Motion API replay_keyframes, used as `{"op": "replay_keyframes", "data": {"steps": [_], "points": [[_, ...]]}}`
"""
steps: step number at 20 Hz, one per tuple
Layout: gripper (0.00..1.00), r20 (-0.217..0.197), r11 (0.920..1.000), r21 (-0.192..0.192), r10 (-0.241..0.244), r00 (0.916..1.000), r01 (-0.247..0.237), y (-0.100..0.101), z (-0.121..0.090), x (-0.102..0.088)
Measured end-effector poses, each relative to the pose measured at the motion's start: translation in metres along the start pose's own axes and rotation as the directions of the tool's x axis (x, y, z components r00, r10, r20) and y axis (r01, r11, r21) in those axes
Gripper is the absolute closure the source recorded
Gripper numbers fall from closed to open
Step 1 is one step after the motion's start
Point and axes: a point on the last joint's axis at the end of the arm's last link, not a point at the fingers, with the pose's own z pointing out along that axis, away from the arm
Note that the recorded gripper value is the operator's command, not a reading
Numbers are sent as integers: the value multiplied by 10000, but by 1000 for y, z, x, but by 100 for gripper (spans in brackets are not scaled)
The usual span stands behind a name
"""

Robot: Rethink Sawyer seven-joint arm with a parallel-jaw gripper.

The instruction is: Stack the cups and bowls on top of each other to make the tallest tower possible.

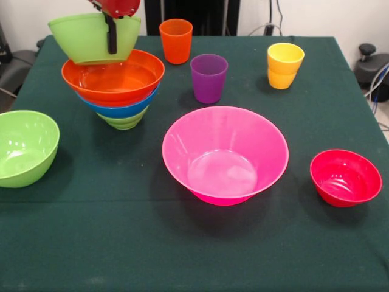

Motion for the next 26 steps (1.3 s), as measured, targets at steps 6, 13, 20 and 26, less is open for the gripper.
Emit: {"op": "replay_keyframes", "data": {"steps": [6,13,20,26], "points": [[100,1,10000,6,25,10000,-25,-1,0,-1],[100,0,10000,5,24,10000,-24,-1,0,-1],[100,-1,10000,1,22,10000,-22,-1,0,-1],[100,-3,10000,-9,71,10000,-71,-3,0,-3]]}}
